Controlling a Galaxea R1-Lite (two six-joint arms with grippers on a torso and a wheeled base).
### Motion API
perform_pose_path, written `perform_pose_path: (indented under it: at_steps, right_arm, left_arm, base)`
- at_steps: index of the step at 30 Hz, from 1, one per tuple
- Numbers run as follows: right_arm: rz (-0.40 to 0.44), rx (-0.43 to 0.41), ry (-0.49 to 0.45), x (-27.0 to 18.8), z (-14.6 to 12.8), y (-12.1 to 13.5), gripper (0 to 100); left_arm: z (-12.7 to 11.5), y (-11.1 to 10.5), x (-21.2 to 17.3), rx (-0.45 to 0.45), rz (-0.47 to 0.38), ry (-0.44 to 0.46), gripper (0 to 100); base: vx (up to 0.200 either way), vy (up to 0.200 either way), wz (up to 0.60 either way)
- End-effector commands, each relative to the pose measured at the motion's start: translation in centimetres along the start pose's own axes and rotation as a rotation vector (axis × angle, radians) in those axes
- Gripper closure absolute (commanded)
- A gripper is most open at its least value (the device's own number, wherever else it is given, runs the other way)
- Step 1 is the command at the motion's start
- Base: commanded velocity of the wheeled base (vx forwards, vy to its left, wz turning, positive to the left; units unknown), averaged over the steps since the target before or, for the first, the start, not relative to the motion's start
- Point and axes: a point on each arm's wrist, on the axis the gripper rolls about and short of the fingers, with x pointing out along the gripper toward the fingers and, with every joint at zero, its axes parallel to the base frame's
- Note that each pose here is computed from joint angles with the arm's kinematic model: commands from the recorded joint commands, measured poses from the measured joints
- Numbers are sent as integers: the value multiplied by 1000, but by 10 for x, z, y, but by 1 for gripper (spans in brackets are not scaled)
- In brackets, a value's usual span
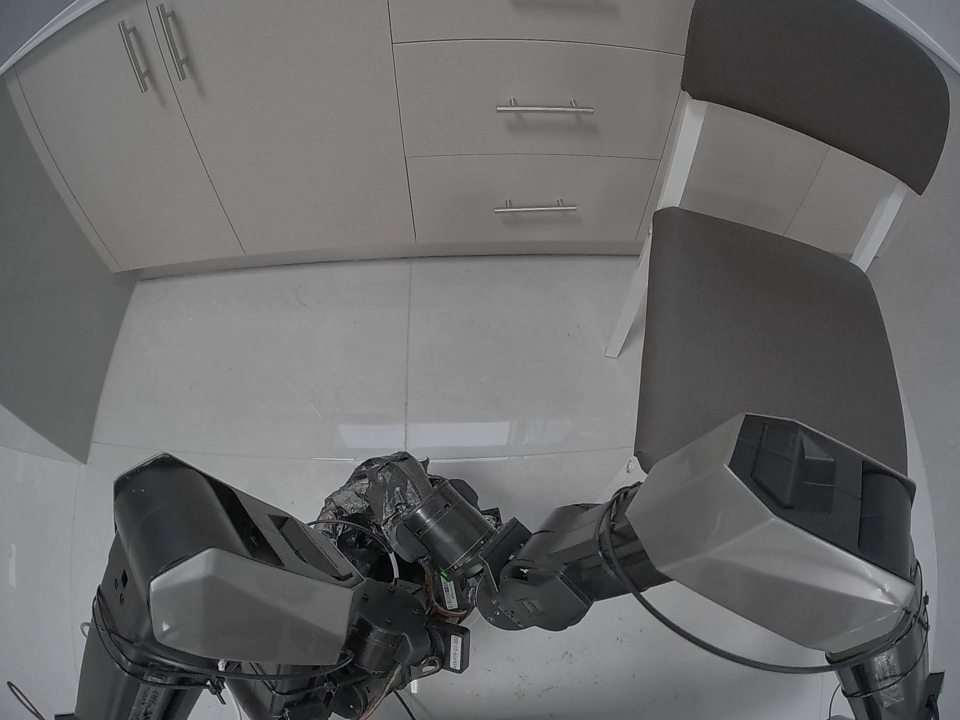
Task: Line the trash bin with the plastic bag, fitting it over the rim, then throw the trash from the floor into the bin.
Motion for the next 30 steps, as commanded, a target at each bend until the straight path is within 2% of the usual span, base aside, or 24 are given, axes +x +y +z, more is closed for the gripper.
perform_pose_path:
  at_steps: [1, 9, 10, 16, 25, 30]
  right_arm:
    - [1, 16, 7, -5, 5, 6, 0]
    - [-3, 27, 7, -9, 10, 7, 0]
    - [-3, 27, 7, -9, 10, 7, 0]
    - [-5, 29, 9, -8, 9, 7, 0]
    - [-21, 38, 31, -3, 2, 5, 0]
    - [-37, 26, 53, -4, -5, -2, 0]
  left_arm:
    - [4, -1, -2, -5, 1, -16, 100]
    - [4, 1, -6, -1, 9, -9, 100]
    - [4, 1, -6, -1, 8, -7, 0]
    - [6, 4, -7, -16, 13, -10, 0]
    - [35, 0, -36, -41, -25, -104, 0]
    - [48, 17, -37, -82, 28, -147, 0]
  base:
    - [0, 0, 0]
    - [0, 0, 0]
    - [0, 0, 0]
    - [0, 0, 0]
    - [0, 0, 0]
    - [0, 0, 0]
